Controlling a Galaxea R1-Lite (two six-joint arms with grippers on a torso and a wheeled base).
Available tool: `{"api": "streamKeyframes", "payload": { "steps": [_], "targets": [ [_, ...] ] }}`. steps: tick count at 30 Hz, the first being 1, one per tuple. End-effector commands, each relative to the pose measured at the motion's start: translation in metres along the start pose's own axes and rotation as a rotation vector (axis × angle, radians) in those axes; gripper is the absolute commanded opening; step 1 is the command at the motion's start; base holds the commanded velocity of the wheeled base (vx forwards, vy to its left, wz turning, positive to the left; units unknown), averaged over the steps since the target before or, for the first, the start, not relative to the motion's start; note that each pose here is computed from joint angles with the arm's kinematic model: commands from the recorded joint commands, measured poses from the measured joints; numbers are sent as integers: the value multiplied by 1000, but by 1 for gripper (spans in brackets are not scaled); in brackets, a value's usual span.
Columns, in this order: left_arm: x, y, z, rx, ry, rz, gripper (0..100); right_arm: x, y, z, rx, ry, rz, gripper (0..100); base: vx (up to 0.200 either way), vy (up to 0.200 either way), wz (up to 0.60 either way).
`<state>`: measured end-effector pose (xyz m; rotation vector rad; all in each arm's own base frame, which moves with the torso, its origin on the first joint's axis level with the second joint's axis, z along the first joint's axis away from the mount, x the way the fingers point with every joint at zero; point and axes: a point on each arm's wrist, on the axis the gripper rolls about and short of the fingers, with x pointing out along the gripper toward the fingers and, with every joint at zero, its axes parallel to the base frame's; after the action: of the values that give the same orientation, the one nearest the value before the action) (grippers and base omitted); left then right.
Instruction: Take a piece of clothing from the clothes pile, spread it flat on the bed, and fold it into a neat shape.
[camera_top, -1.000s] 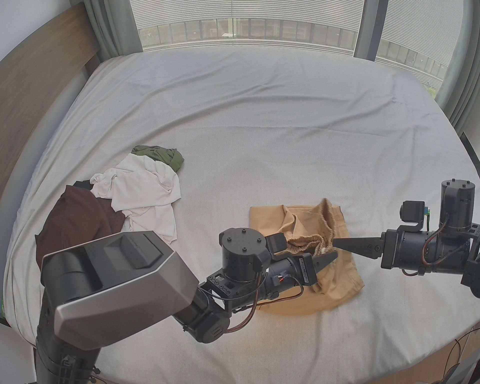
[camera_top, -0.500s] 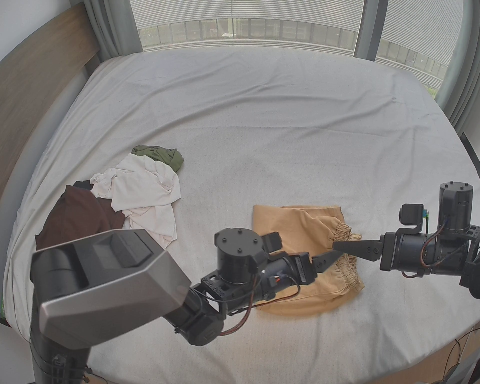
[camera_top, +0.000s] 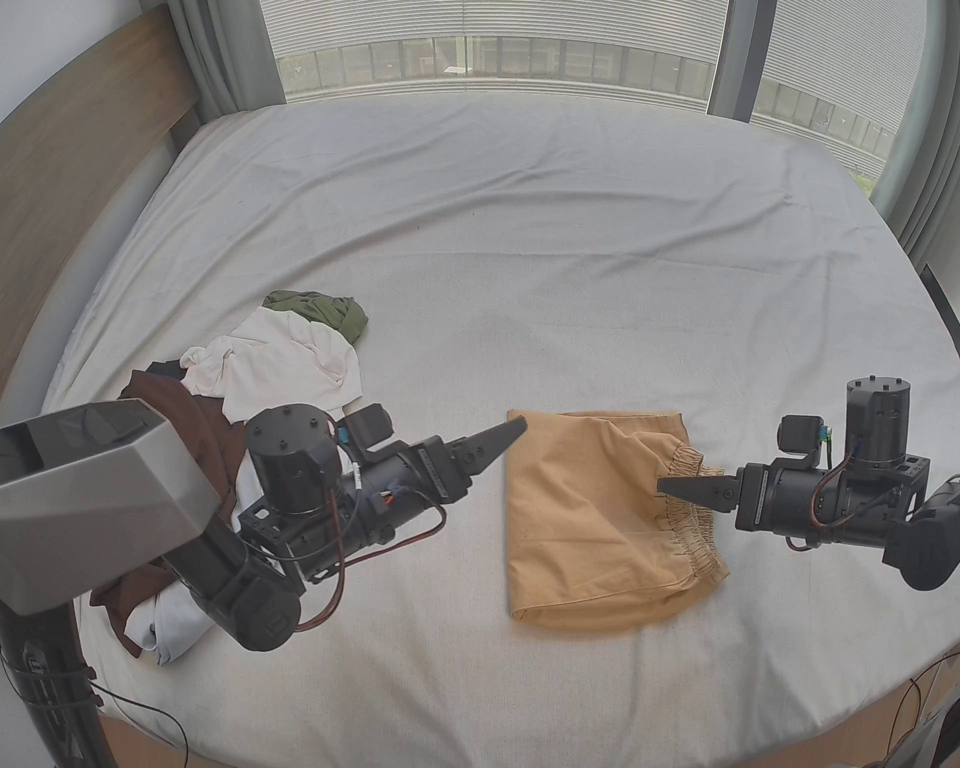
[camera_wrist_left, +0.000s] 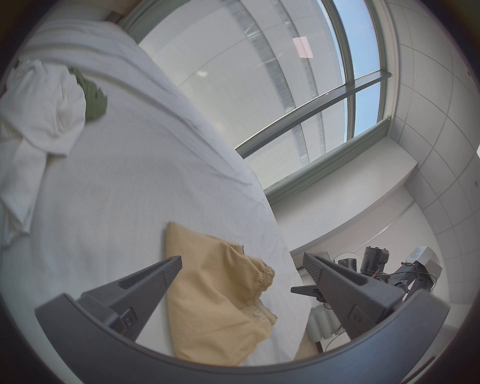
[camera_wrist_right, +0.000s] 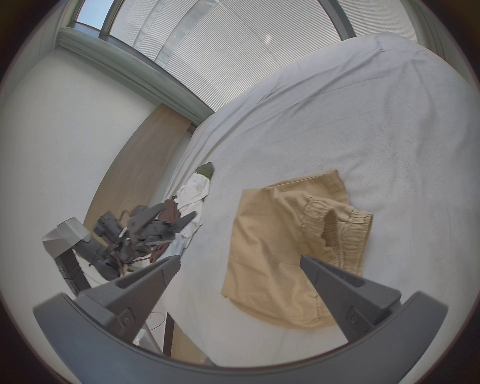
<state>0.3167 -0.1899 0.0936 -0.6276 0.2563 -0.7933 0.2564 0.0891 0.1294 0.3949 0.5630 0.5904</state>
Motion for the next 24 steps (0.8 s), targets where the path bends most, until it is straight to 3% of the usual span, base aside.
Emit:
{"api": "streamKeyframes", "payload": {
  "steps": [1,11,19,24],
  "targets": [
    [-9,2,6,16,-28,3,100,21,-16,-7,19,21,-25,100,0,0,0],
    [-13,14,2,18,-51,5,100,36,-17,-10,10,-4,13,100,0,0,0],
    [-14,17,-1,16,-44,10,100,64,-36,-10,67,-75,13,100,0,0,0],
    [-17,18,-5,15,-27,24,100,74,-54,-14,80,-86,-39,100,0,0,0]
  ]
}}
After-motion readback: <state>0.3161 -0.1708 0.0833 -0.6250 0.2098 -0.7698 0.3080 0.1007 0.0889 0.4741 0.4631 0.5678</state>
